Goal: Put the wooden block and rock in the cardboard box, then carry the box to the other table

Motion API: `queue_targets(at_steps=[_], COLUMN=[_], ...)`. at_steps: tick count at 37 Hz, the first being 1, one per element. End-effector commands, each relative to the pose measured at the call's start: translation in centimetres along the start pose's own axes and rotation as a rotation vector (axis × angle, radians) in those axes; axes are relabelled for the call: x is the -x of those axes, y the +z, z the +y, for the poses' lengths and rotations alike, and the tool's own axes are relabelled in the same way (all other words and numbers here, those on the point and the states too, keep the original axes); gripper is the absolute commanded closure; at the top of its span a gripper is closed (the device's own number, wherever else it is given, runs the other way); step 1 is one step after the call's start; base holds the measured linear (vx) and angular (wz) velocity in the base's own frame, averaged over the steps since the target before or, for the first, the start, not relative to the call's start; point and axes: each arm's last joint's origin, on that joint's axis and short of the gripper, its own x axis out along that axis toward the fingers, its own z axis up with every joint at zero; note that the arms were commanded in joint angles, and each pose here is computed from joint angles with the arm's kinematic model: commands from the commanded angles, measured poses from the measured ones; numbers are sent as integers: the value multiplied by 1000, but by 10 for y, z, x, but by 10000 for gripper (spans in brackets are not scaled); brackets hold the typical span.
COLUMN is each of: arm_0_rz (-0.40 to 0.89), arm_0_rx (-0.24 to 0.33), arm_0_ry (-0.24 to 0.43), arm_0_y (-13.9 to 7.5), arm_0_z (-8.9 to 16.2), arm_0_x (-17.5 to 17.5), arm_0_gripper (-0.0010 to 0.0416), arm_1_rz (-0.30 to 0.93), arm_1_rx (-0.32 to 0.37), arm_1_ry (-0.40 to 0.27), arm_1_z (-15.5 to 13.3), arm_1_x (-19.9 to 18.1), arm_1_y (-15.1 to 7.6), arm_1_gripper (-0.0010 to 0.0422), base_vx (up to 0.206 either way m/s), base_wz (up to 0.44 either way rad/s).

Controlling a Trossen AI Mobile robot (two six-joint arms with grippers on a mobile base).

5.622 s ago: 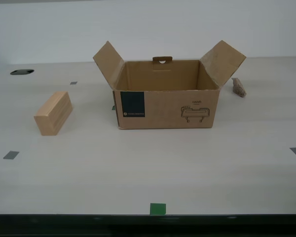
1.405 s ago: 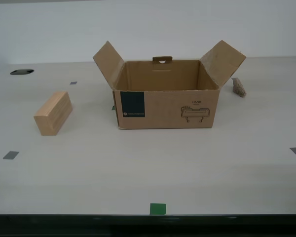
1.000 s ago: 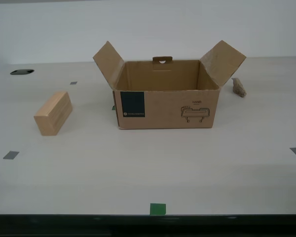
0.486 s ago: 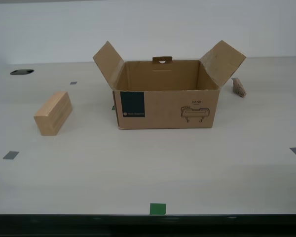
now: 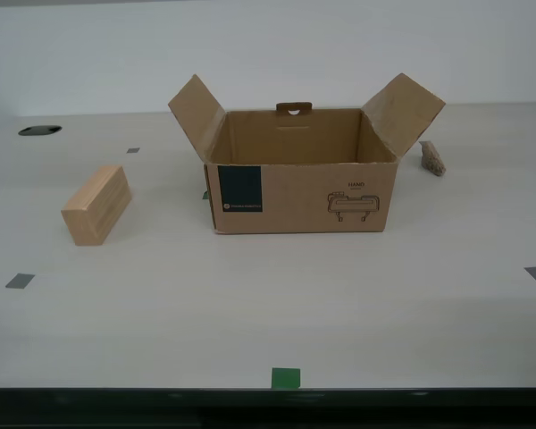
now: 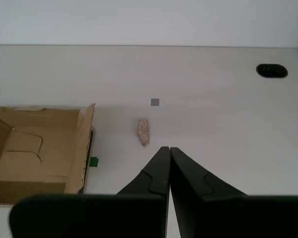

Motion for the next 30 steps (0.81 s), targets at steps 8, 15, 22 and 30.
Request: queue_targets(at_steps=[8, 15, 22, 30], arm_0_rz=[-1, -1, -1, -1], arm_0_rx=[-3, -3, -3, -3], arm_0_ry=[2, 2, 2, 2], arm_0_y=[0, 0, 0, 0], arm_0_z=[0, 0, 0, 0], arm_0_x=[0, 0, 0, 0], arm_0_gripper=[406, 406, 406, 406], arm_1_rz=[-1, -2, -2, -1], arm_1_rx=[-3, -3, -3, -3], arm_1_ry=[-4, -4, -4, -4], arm_1_z=[0, 0, 0, 0], arm_1_x=[0, 0, 0, 0], arm_1_y=[0, 0, 0, 0], arm_1_gripper=[412, 412, 412, 412], base_vx=[0, 0, 0, 0], base_wz=[0, 0, 0, 0])
